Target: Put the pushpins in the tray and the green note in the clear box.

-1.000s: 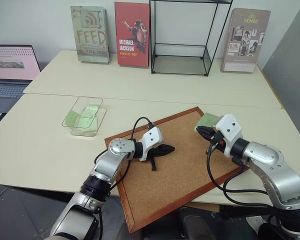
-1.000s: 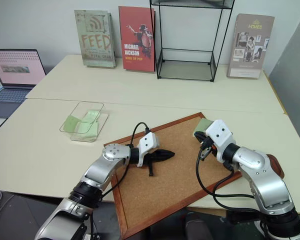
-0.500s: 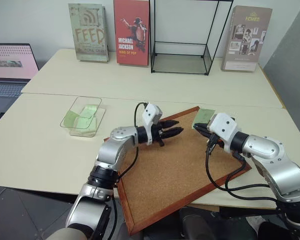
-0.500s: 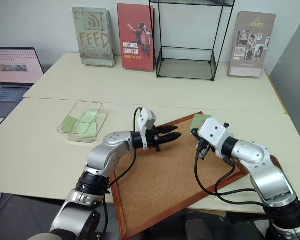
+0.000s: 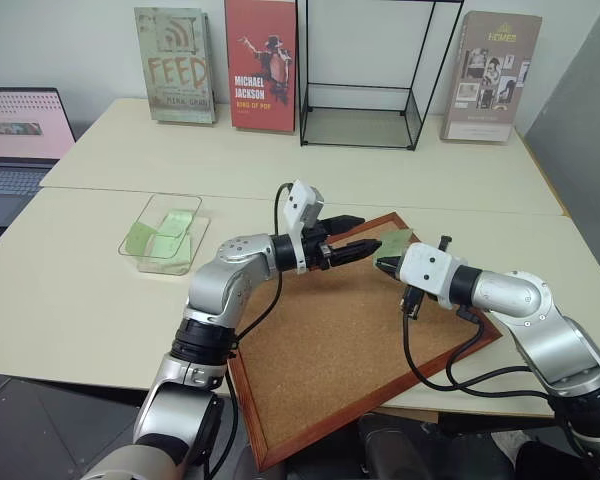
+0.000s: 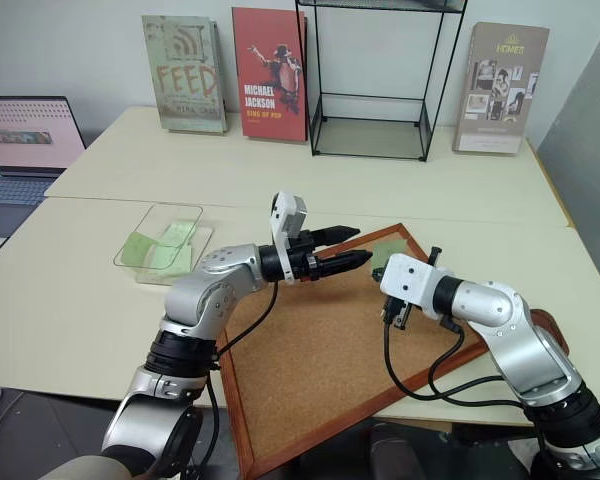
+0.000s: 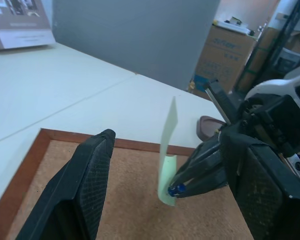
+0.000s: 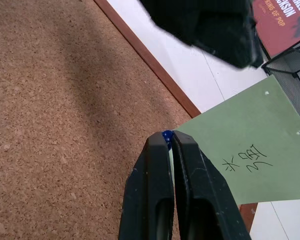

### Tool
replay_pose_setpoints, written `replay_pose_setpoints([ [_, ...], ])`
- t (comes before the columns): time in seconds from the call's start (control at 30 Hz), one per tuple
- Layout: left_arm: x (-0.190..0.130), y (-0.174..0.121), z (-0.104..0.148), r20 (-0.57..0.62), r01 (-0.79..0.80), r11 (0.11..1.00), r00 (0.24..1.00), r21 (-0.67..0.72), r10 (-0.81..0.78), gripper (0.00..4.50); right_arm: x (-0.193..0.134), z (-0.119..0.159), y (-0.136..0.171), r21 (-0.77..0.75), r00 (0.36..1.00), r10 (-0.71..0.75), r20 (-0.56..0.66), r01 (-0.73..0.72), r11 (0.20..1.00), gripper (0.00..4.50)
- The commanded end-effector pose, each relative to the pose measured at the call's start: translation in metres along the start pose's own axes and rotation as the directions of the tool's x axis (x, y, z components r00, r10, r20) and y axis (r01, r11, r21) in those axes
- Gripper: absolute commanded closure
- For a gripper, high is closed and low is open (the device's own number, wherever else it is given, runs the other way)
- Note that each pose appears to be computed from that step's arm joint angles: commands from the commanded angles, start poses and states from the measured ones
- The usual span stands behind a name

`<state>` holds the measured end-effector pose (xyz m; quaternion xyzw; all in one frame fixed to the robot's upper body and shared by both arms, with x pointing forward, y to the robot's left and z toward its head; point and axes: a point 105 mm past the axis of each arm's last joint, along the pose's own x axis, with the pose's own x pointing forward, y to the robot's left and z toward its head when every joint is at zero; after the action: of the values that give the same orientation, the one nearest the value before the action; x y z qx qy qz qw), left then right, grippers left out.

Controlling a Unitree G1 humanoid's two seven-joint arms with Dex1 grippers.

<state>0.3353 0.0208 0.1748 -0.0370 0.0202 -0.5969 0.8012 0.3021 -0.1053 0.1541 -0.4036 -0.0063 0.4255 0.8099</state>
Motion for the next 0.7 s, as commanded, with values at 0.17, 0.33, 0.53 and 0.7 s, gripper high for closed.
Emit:
replay_pose_setpoints([
  [0.17,0.016,0.001,0.005,-0.005,0.007,0.996,1.0,0.087,-0.007,0.97,0.0,0.014,-0.005,-0.052,0.999,-0.012,0.04,0.014,0.999,4.5],
  [0.33,0.026,0.004,0.001,-0.004,0.0,0.995,1.0,0.101,0.001,0.97,0.001,0.016,-0.006,-0.056,0.999,-0.012,0.045,0.015,0.998,4.5],
  [0.53,0.04,0.004,-0.003,0.001,0.0,0.994,1.0,0.107,0.0,1.95,0.002,0.018,-0.006,-0.057,0.999,-0.015,0.053,0.018,0.998,4.5],
  [0.7,0.041,0.003,-0.004,-0.005,0.011,0.993,1.0,0.115,-0.011,2.81,0.002,0.019,-0.006,-0.056,0.998,-0.02,0.054,0.023,0.998,4.5],
])
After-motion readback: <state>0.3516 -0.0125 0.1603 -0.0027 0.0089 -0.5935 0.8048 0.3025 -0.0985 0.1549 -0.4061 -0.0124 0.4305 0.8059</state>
